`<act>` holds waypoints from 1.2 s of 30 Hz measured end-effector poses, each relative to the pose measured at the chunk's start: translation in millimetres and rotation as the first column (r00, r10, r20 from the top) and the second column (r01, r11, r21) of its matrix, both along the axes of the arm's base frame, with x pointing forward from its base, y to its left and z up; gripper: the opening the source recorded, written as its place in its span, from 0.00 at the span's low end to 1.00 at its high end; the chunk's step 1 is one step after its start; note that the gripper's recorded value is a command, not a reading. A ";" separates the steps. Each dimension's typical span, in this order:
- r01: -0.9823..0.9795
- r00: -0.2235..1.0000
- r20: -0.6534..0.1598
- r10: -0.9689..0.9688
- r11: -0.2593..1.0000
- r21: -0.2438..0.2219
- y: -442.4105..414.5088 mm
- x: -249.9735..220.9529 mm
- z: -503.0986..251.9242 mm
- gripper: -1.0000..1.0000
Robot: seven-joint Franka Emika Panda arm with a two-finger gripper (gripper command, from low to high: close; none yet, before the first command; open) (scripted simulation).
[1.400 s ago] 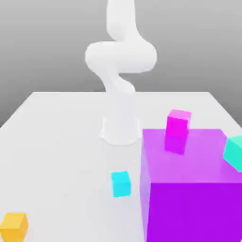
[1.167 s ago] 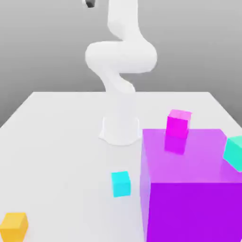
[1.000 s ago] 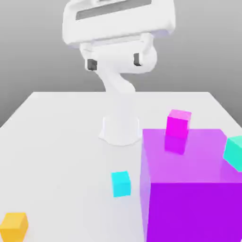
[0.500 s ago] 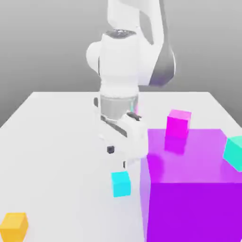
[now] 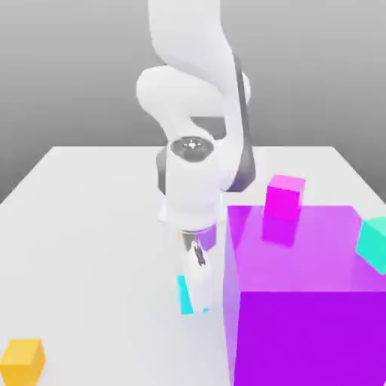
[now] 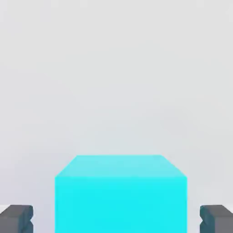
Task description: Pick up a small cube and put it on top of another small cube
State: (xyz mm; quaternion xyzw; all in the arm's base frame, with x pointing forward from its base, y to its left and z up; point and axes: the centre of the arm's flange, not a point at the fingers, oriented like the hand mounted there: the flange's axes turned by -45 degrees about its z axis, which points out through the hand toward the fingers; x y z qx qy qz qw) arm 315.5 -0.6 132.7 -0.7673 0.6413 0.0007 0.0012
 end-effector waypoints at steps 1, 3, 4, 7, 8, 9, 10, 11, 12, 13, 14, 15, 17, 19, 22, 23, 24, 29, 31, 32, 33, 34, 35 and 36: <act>0.000 1.000 0.001 0.000 1.000 0.000 0.0 0.1 0.1 0.00; 0.000 1.000 0.002 0.000 1.000 0.000 0.1 0.3 0.2 0.00; 0.000 1.000 0.002 0.000 1.000 -0.001 0.0 -0.1 -2.6 0.00; -0.001 1.000 0.002 0.001 1.000 0.000 -0.1 1.4 11.2 0.00; -0.001 1.000 0.002 0.001 1.000 0.000 -0.1 1.9 18.2 0.00; -0.001 1.000 0.002 0.001 1.000 0.000 -0.2 2.2 25.5 0.00; -0.002 1.000 0.002 0.002 1.000 -0.001 0.0 2.2 32.9 0.00; -0.005 1.000 0.002 0.005 1.000 -0.002 0.9 1.9 40.3 0.00; -0.008 1.000 0.002 0.008 1.000 -0.002 2.0 1.4 47.6 0.00; -0.004 1.000 0.001 0.004 1.000 -0.003 0.8 0.7 54.8 0.00; 0.006 1.000 -0.007 -0.006 1.000 0.000 0.9 0.6 59.9 0.00; 0.001 1.000 -0.013 -0.001 1.000 0.002 0.0 4.9 66.0 0.00; -0.038 0.999 -0.017 0.038 0.999 0.007 -3.6 18.9 80.6 0.00; -0.090 0.996 -0.019 0.091 0.996 0.012 -7.9 34.4 97.4 0.00; -0.193 0.981 -0.015 0.193 0.981 0.016 -9.8 55.2 126.9 0.00; -0.236 0.972 -0.013 0.237 0.972 0.015 -7.7 60.9 138.1 0.00; -0.281 0.960 -0.010 0.281 0.960 0.013 -5.1 66.0 149.7 0.00; -0.510 0.860 -0.004 0.510 0.860 -0.003 17.3 82.4 211.5 0.00; -0.609 0.793 -0.004 0.609 0.793 -0.008 37.7 81.4 239.2 0.00; -0.657 0.754 -0.006 0.657 0.754 -0.011 49.0 79.2 253.2 0.00; -0.703 0.711 -0.007 0.703 0.711 -0.013 60.7 76.0 267.3 0.00; -0.746 0.666 -0.009 0.746 0.665 -0.016 72.6 71.8 281.1 0.00; -0.787 0.617 -0.012 0.787 0.617 -0.018 84.7 66.4 294.7 0.00; -0.821 0.570 -0.013 0.821 0.570 -0.018 98.0 58.9 306.5 0.00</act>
